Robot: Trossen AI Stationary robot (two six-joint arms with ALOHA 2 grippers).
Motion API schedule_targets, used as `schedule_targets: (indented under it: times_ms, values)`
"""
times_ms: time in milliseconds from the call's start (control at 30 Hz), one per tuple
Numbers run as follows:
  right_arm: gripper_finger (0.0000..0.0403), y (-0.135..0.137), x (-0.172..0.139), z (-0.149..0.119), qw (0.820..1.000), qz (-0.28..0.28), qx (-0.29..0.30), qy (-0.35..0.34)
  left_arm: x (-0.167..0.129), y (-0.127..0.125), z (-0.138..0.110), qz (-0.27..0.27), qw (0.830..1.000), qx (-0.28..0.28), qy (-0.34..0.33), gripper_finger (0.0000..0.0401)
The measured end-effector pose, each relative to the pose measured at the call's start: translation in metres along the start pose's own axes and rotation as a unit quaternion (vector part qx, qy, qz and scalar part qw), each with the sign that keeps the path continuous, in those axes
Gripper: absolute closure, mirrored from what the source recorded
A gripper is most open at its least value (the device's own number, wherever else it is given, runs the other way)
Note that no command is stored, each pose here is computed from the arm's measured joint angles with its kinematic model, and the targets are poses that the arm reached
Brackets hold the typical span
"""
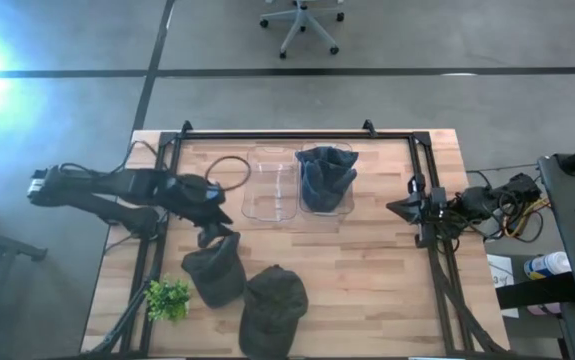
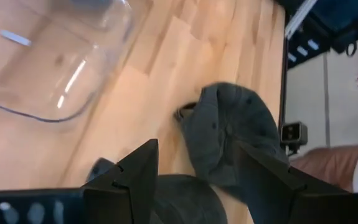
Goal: Pick & Place hat
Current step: Put the bottom gray cap into the left transparent bin
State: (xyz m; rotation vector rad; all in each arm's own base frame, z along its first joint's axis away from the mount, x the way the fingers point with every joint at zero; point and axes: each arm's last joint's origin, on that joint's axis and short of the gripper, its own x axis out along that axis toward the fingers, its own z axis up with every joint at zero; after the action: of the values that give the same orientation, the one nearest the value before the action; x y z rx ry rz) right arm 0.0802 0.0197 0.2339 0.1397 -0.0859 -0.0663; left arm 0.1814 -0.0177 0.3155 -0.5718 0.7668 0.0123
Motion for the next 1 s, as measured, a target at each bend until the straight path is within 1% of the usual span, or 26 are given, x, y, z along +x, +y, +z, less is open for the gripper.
schedule_targets:
  times_ms: [233,400,667,800,900,1000]
  values:
    - [0.0394,0.0,0.0,0.0,1.0,0.0,0.0,0.0,0.03,-0.004,0.002,-0.027,0.998,0.014,0.054,0.02]
    - [0.0394,0.0,0.0,0.0,1.0,0.0,-0.002,0.0,0.053,-0.007,0.006,-0.047,0.996,0.029,0.077,0.02]
    - [0.0394,0.0,0.0,0.0,1.0,0.0,0.0,0.0,0.087,-0.012,0.013,-0.059,0.987,0.092,0.119,0.02]
    - [0.0394,0.0,0.0,0.0,1.0,0.0,-0.002,0.0,0.099,-0.018,0.018,-0.064,0.983,0.118,0.124,0.02]
    - [0.0394,0.0,0.0,0.0,1.0,0.0,0.0,0.0,0.111,-0.023,0.022,-0.073,0.981,0.136,0.116,0.02]
    - [0.0394,0.0,0.0,0.0,1.0,0.0,-0.002,0.0,0.124,-0.026,0.019,-0.076,0.977,0.155,0.128,0.02]
